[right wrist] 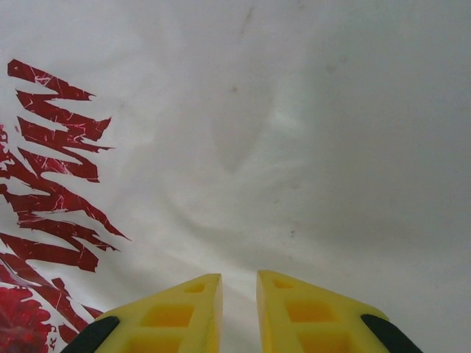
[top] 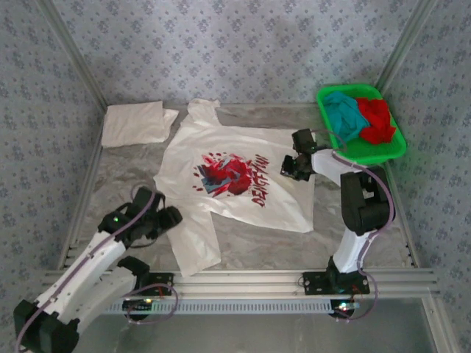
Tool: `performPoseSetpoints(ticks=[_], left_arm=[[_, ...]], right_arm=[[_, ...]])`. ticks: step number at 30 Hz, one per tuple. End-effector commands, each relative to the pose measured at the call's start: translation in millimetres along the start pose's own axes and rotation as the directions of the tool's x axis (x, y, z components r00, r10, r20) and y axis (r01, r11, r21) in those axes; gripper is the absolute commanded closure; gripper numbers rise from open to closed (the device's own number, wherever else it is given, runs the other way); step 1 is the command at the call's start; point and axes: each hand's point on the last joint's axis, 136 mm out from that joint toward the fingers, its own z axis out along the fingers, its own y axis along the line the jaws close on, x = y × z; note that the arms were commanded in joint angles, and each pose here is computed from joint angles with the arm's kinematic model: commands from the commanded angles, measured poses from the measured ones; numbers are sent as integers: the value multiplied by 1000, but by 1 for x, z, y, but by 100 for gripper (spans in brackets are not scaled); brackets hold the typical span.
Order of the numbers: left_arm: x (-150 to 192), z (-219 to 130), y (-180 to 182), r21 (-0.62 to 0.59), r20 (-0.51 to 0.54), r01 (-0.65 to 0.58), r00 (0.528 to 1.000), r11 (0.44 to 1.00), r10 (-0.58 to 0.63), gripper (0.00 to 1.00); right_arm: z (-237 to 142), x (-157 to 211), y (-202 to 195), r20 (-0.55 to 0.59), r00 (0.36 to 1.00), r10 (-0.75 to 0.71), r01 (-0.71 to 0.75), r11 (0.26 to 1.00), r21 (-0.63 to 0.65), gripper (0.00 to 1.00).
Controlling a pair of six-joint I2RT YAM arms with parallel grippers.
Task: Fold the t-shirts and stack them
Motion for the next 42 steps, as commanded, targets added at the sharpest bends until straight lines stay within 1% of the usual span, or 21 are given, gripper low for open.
performPoseSetpoints(ticks=[1, 2, 5, 8, 10, 12, 16, 20, 23, 27, 28, 31, 35, 37, 39, 40, 42], left_arm=[[43, 3, 34, -169, -120, 115, 983, 979, -136, 35], [49, 2, 34, -187, -139, 93, 983, 978, -120, 33], [62, 2, 32, -229, -191, 34, 978, 973, -80, 32], [75, 13, 24, -216, -244, 24, 967, 976, -78, 30], [85, 22, 21, -208, -271, 28, 959, 978, -85, 32], [92, 26, 21, -210, -283, 13, 956, 978, -74, 35], [100, 35, 8, -159, -305, 18, 950, 987, -66, 38], [112, 41, 14, -194, -337, -25, 941, 981, -43, 38], [115, 45, 13, -184, -341, -27, 939, 982, -38, 40], [119, 46, 20, -211, -357, -54, 934, 976, -26, 41], [119, 47, 21, -208, -357, -57, 934, 976, -22, 44], [116, 50, 23, -215, -340, -77, 940, 974, -1, 61], [111, 53, 20, -212, -320, -102, 947, 972, 30, 75], [106, 49, 20, -225, -305, -123, 951, 966, 51, 87], [101, 44, 16, -224, -295, -143, 953, 964, 73, 97], [97, 40, 14, -227, -285, -148, 955, 963, 80, 100], [87, 31, 8, -221, -262, -153, 961, 963, 93, 100]], right_arm=[[7, 2, 1, -23, 1000, -11, 10, 1000, -15, 78], [7, 2, 1, -23, 1000, -10, 10, 1000, -16, 78], [9, 3, -1, -23, 1000, -12, 11, 1000, -15, 78], [11, 5, -3, -24, 1000, -11, 10, 1000, -10, 78], [11, 7, -6, -26, 1000, -4, 4, 1000, -5, 78], [11, 8, -7, -26, 1000, 1, -2, 1000, -5, 78], [14, 8, -9, -27, 1000, 5, -5, 1000, 2, 78], [17, 9, -9, -32, 999, 6, -6, 1000, 0, 78], [17, 8, -8, -34, 999, 6, -6, 1000, -2, 78], [18, 7, -8, -33, 999, 5, -6, 1000, -5, 78], [19, 8, -8, -36, 999, 7, -7, 1000, -4, 78], [22, 9, -8, -45, 999, 14, -15, 1000, -18, 78], [24, 11, -9, -53, 998, 22, -23, 1000, -21, 79], [23, 12, -9, -52, 998, 19, -20, 1000, -18, 79], [22, 13, -10, -57, 998, 15, -15, 1000, -11, 79], [19, 15, -11, -63, 998, 13, -13, 1000, -10, 79], [11, 20, -12, -77, 997, 11, -12, 1000, -7, 80]])
